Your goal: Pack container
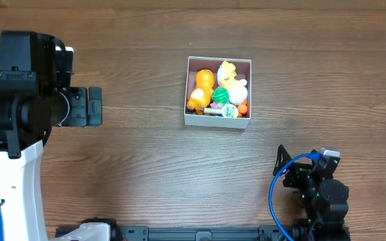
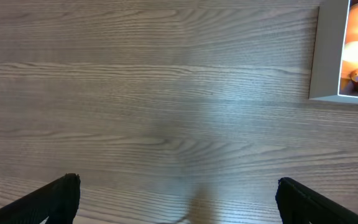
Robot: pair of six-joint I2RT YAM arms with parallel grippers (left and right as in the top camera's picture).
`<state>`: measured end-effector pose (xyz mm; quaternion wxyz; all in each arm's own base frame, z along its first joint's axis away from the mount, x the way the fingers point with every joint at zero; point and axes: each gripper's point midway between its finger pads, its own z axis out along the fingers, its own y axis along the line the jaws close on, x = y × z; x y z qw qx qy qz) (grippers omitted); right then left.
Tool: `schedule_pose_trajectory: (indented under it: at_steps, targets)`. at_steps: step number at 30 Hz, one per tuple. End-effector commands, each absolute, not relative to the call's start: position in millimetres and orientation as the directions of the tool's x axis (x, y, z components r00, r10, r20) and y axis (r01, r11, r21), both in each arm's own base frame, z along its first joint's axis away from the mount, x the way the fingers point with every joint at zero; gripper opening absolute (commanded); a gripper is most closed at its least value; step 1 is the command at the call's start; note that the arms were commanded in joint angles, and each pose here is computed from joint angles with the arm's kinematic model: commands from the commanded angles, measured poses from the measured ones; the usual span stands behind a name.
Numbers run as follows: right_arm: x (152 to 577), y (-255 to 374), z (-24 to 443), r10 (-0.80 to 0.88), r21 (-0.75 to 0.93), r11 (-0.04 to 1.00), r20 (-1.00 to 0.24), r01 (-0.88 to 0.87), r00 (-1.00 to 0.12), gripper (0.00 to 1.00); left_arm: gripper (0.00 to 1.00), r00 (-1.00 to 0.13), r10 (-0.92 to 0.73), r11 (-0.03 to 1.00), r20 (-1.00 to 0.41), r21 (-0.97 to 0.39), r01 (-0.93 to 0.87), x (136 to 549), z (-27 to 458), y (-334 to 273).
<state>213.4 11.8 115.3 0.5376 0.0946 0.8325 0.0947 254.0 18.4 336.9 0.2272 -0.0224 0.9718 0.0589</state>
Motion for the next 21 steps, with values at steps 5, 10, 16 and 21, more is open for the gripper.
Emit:
schedule_pose_trajectory:
  at_steps: [5, 10, 16, 21]
  targets:
    - [213, 11, 109, 0.257, 0.256, 0.965, -0.875, 0.06, -0.411, 1.0, 1.0, -0.866, -0.048, 0.99, -0.498, 0.092, -0.108, 239, 350, 21]
    - [213, 11, 109, 0.257, 0.256, 0.965, -0.875, 0.06, -0.411, 1.0, 1.0, -0.576, -0.047, 0.992, -0.816, 0.028, -0.122, 238, 362, 19]
    - [213, 11, 109, 0.258, 0.256, 0.965, -0.875, 0.06, -0.411, 1.0, 1.0, -0.303, -0.051, 0.996, -0.952, -0.026, -0.087, 221, 294, 13]
    - [213, 11, 109, 0.258, 0.256, 0.965, -0.875, 0.06, -0.411, 1.0, 1.0, -0.287, -0.054, 0.995, -0.957, -0.027, -0.095, 215, 217, 14]
